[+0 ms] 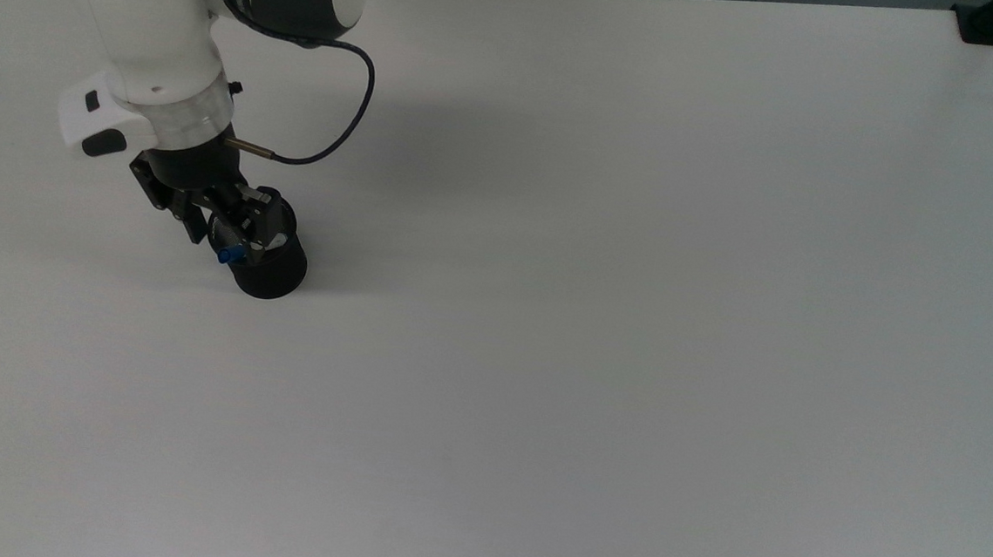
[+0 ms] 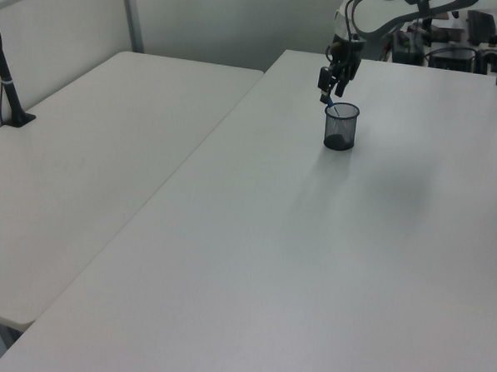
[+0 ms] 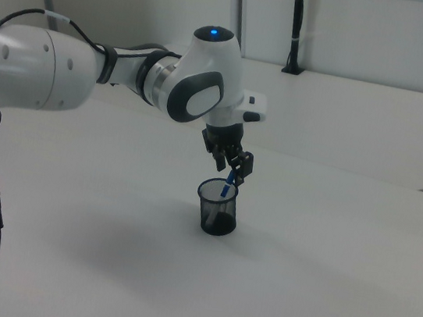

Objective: Remove the marker
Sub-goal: 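Close the gripper on the blue-capped marker inside the cup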

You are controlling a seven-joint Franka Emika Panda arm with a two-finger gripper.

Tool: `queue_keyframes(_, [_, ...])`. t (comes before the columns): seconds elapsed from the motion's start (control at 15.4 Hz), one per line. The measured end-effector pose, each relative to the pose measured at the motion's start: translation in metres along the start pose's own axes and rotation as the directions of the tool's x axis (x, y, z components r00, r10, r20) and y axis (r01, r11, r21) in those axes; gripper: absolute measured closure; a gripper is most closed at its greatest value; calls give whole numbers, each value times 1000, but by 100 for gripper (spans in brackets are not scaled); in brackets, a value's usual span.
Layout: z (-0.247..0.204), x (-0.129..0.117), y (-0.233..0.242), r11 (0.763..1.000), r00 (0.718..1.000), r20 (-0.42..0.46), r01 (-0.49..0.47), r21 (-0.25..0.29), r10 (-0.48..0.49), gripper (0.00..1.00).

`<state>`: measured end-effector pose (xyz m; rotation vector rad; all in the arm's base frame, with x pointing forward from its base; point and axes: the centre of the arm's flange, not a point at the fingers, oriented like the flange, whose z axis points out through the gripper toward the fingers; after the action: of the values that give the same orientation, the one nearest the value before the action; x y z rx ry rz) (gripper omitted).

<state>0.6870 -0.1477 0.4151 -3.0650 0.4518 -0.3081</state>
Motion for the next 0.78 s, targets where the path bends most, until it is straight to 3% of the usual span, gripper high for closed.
queue_keyframes(0.06, [3,0,-2,1000,1000,3,2,0,-2,35])
queue_keyframes(0.19, [6,0,-3,1000,1000,5,3,-1,-3,49])
queue_keyframes(0.26, [6,1,-3,1000,1000,5,3,-1,-3,49])
queue_keyframes(0.39, [5,1,-3,1000,1000,3,3,-1,-3,67])
queue_keyframes(0.78, [4,1,-2,1000,1000,2,3,-1,-3,76])
